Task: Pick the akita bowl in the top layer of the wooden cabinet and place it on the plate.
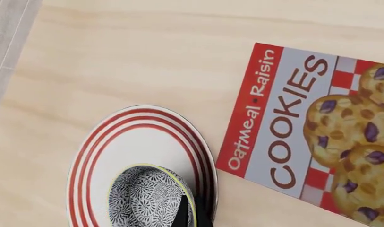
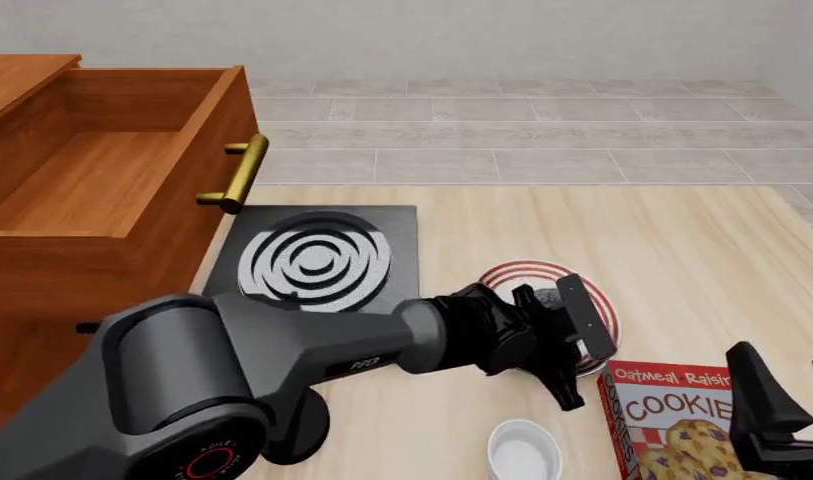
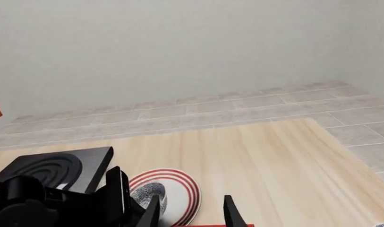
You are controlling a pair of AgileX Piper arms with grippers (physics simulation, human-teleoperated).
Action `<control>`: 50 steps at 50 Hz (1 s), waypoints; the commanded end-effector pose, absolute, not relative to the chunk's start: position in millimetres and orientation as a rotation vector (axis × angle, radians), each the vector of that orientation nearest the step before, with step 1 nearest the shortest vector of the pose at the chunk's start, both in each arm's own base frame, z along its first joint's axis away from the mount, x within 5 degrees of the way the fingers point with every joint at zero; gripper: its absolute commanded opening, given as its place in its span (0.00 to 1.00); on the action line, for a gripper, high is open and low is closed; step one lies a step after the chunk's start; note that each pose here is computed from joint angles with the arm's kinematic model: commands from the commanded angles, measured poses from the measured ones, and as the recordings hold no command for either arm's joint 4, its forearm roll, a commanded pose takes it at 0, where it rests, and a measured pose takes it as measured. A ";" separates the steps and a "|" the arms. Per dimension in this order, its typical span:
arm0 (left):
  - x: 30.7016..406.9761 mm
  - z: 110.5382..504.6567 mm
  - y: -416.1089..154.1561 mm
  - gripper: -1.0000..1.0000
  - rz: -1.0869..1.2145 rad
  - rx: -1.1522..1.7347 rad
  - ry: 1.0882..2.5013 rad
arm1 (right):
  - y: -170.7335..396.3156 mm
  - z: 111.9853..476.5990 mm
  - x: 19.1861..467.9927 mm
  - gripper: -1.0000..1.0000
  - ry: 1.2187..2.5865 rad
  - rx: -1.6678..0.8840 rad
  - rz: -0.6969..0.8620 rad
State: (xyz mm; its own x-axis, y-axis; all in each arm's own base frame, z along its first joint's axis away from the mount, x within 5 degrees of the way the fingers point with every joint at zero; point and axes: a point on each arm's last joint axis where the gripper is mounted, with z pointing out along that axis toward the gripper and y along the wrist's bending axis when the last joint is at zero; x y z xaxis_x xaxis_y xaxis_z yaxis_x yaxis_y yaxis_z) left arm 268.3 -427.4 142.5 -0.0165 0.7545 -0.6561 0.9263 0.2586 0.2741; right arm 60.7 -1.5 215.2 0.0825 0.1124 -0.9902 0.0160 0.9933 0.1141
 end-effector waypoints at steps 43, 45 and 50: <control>275.8 159.4 -420.1 1.00 -0.280 1.531 1.802 | -1.4 215.2 57.7 1.00 1.483 0.100 0.070; 275.9 161.8 -419.7 1.00 -0.280 1.529 1.800 | -1.4 215.2 57.6 1.00 1.482 0.100 0.069; 275.0 165.3 -418.8 1.00 -0.279 1.530 1.795 | -1.4 215.1 57.3 1.00 1.481 0.099 0.068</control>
